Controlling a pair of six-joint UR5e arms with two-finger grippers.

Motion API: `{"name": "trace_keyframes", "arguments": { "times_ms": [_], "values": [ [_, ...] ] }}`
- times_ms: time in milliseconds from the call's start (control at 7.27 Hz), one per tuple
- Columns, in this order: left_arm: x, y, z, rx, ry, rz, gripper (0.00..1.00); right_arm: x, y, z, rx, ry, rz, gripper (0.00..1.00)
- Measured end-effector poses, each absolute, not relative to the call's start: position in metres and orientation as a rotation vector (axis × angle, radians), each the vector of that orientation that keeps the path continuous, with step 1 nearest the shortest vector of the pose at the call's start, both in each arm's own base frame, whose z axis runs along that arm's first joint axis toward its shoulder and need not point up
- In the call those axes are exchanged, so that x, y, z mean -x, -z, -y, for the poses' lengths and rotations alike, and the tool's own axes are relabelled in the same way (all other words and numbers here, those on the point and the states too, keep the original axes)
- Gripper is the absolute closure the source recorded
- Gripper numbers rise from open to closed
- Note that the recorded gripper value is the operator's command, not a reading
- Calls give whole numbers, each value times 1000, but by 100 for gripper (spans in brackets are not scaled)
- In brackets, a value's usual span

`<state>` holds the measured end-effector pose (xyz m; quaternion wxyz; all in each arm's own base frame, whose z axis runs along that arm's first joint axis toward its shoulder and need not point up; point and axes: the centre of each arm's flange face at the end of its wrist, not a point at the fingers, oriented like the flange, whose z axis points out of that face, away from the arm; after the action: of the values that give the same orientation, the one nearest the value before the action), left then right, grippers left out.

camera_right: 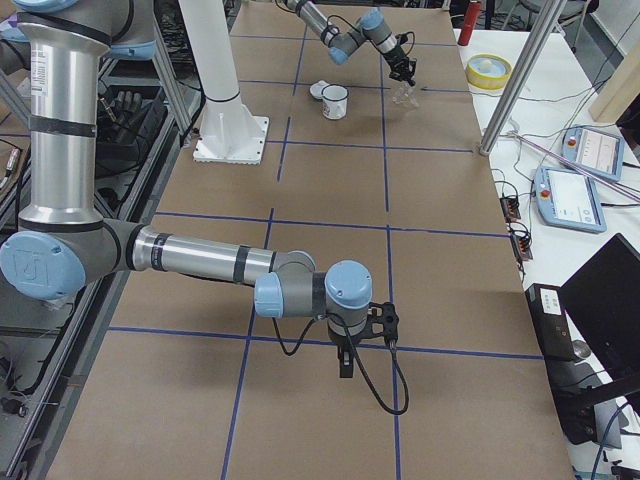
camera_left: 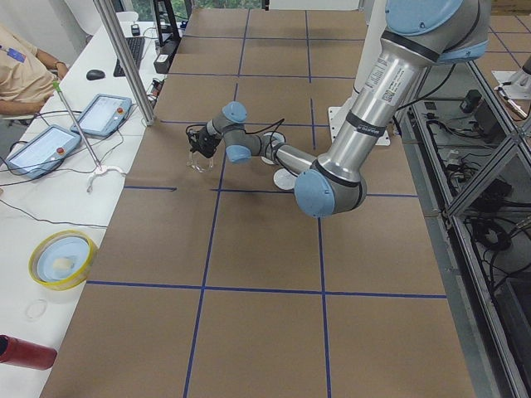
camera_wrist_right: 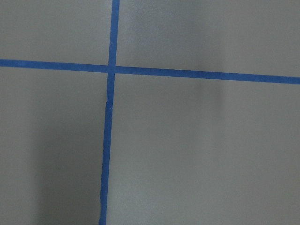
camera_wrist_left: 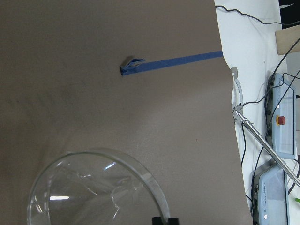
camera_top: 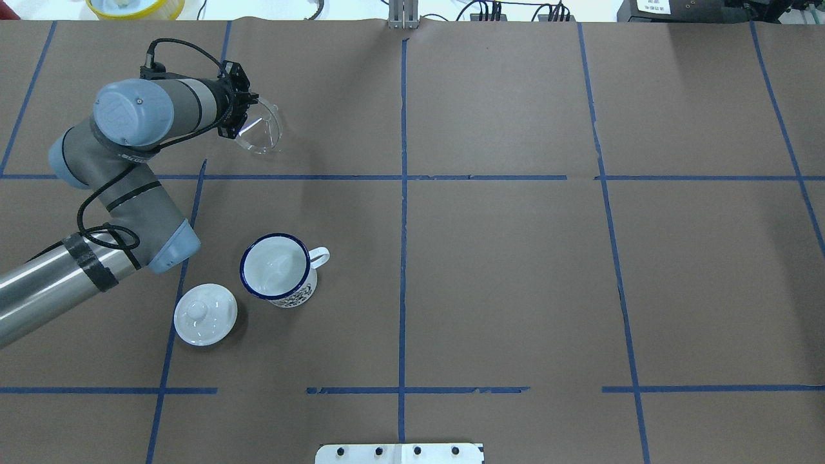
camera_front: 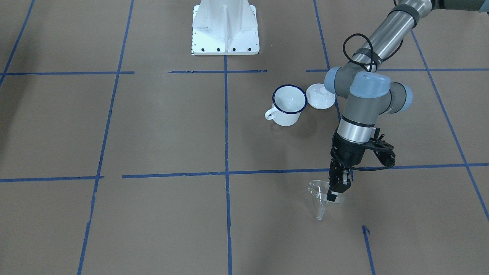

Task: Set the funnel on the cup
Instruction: 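Grasp the glass funnel's rim with the left gripper and lift it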

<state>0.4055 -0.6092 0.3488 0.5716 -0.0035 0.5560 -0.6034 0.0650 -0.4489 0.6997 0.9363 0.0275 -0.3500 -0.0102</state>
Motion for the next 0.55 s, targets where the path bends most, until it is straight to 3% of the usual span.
{"name": "trace_keyframes", "arguments": {
  "times_ms": [550],
  "values": [
    [-344,-224,564,-27,1191,-1395,100,-65,-699,449,-57,21,715,0]
  ]
}}
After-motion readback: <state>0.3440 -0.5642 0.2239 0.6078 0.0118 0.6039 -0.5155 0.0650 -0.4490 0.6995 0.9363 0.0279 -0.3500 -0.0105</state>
